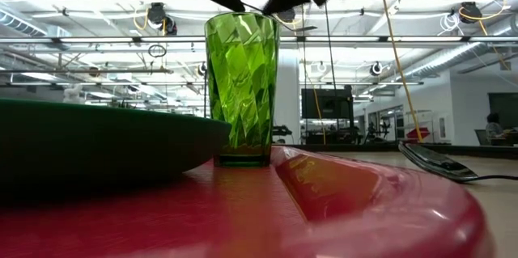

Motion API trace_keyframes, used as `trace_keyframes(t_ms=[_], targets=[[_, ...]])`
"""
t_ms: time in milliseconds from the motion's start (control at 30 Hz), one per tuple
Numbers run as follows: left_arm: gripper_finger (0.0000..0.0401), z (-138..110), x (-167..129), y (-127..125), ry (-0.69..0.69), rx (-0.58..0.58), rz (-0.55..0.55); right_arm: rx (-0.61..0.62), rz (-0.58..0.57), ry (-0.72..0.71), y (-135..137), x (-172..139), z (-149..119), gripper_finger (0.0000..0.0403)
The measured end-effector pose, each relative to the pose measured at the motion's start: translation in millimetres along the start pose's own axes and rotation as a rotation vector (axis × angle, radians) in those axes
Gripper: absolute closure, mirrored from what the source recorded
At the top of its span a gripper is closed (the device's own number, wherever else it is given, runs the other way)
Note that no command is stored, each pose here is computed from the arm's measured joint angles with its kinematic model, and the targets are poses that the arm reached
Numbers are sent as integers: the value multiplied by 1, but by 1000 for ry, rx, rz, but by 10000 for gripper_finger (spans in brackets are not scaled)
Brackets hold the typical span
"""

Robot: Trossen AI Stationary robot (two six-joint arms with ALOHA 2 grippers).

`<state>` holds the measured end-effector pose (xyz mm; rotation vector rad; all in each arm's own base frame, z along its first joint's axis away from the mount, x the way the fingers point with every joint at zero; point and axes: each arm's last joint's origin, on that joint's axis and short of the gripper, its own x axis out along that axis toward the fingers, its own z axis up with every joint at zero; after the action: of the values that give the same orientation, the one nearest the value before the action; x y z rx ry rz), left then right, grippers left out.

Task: Pick and place plate/cup/fork/spoon on tray
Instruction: Put the purple fork on the red tray to the left of the green plate

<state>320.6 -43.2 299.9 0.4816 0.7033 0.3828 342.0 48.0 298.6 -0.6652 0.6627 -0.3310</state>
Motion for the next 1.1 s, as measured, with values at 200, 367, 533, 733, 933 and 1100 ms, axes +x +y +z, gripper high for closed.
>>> trace_keyframes(t_ms=[200,367,533,733,933,1100], targets=[[363,-9,-9,-4,78,-50,8,-32,10,-40,1,-19,5,315],[363,-19,-30,-9,140,-149,39,-30,11,-110,-9,-50,10,293],[363,-29,-58,-21,179,-295,12,9,14,-166,-22,-77,9,290],[363,-50,-92,-45,320,-479,-30,77,13,-189,-37,-95,4,289],[363,-64,-127,-67,399,-667,-72,90,11,-214,-39,-99,5,289],[363,-75,-149,-82,494,-774,-111,68,6,-224,-37,-98,7,289]])
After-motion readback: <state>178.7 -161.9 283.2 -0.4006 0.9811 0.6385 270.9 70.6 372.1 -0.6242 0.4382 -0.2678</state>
